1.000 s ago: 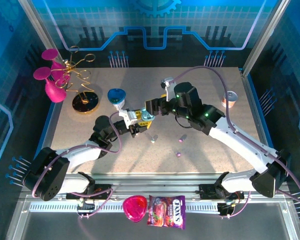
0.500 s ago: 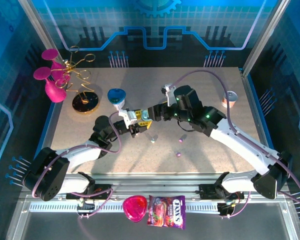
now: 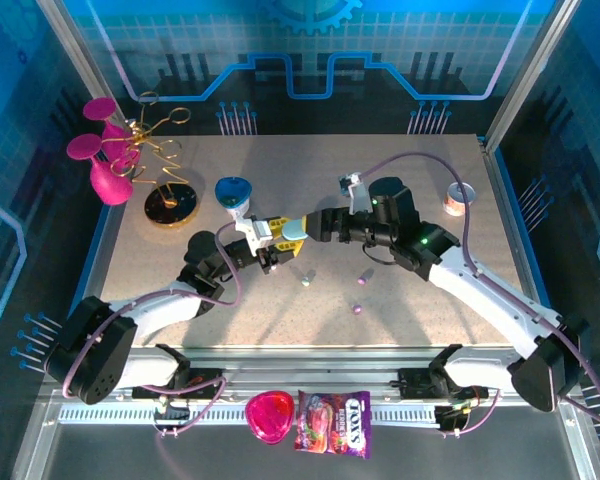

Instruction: Insert wireless bluetooth earbuds into charging case

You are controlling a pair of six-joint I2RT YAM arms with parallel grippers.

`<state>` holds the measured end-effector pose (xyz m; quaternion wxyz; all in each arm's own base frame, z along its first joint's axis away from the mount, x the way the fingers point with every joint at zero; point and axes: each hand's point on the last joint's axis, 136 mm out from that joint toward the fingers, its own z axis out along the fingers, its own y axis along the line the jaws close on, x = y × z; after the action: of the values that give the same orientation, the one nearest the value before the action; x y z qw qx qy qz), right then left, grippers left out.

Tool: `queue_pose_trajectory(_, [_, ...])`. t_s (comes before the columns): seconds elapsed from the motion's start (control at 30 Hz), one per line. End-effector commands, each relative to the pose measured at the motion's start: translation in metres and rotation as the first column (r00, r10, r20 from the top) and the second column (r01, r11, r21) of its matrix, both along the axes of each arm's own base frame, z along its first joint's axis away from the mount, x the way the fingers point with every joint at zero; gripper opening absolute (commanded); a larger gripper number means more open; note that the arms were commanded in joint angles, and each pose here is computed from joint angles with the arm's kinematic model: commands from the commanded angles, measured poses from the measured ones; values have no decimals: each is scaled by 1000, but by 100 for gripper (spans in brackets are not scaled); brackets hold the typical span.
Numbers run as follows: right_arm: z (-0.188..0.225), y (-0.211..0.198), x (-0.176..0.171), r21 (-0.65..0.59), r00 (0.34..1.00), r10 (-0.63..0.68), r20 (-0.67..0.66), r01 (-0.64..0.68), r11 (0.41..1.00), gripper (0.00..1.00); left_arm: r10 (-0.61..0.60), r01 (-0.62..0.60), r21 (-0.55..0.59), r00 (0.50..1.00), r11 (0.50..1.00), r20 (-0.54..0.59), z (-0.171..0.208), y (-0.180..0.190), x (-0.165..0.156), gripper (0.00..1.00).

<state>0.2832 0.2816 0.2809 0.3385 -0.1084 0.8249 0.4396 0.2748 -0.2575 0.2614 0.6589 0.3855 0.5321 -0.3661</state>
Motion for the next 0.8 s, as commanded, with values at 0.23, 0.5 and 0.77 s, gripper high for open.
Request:
queue_pose_trajectory(0.23, [8,42,-34,427,936,305,-177,-207,880,65,3,6,-87,994,996,107,46,1,-4,37])
queue_pose_trajectory(0.5, [-2,44,-24,432,940,275,-201,-167,886,46,-17,27,-86,994,996,111,48,0,-10,37])
queue_pose_trajectory(0.77, [-7,44,-17,430,938,257,-234,-137,892,33,-20,28,-77,993,997,112,47,1,-13,38])
